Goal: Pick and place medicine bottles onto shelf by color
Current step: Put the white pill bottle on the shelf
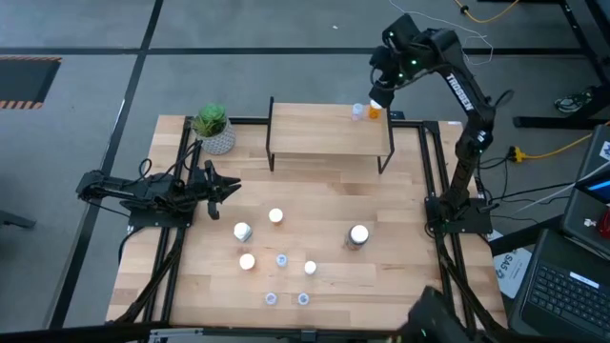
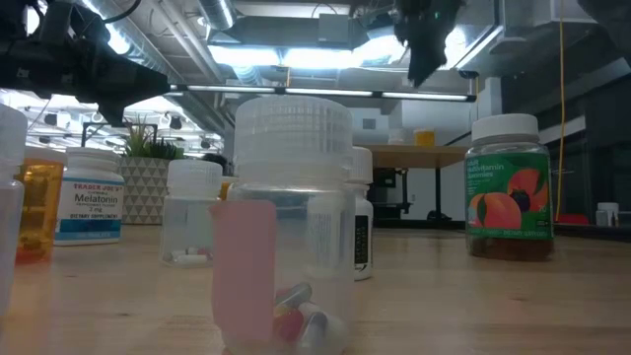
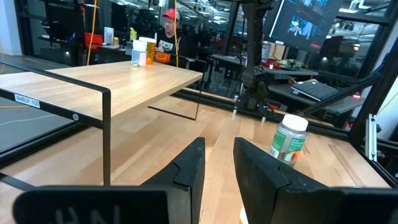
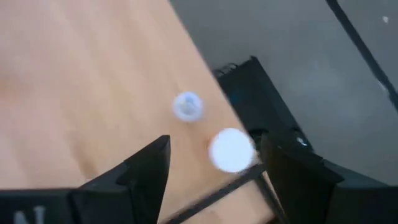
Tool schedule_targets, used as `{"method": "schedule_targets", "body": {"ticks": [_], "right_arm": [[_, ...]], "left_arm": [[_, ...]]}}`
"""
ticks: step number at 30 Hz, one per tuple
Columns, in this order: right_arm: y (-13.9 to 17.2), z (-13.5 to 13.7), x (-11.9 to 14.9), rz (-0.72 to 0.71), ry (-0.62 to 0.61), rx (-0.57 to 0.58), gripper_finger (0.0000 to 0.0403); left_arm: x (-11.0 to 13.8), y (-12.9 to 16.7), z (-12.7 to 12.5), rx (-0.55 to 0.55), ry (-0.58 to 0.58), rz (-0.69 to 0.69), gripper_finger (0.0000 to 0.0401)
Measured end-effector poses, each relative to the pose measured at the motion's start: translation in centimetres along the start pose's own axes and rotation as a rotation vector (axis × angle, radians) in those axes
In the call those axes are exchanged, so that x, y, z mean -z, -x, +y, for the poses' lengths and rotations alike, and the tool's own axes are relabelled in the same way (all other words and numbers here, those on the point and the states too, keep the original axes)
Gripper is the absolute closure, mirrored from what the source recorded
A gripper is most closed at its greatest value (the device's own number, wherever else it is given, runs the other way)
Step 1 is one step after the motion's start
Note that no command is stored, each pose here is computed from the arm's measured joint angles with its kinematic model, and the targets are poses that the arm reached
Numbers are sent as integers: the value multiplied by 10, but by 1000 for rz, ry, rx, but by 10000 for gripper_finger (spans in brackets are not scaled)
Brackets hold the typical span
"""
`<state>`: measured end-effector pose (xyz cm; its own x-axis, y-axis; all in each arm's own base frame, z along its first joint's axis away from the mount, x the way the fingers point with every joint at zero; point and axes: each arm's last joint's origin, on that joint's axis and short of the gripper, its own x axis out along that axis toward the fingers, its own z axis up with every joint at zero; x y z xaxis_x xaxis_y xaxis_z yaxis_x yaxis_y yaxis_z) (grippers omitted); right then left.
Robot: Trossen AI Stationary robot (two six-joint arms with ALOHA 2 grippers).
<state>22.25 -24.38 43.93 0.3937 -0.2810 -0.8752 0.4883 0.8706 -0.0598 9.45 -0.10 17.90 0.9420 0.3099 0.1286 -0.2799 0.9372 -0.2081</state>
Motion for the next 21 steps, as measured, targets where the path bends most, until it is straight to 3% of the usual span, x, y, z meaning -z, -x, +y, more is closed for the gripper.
{"method": "schedule_targets", "body": {"ticks": [10,21], "right_arm": [[23,55,0,-117,18,-433,150],[25,126,-4,-70,150,-576,150]], "left_arm": [[0,0,0,0,0,0,321],[0,0,0,0,0,0,321]]}}
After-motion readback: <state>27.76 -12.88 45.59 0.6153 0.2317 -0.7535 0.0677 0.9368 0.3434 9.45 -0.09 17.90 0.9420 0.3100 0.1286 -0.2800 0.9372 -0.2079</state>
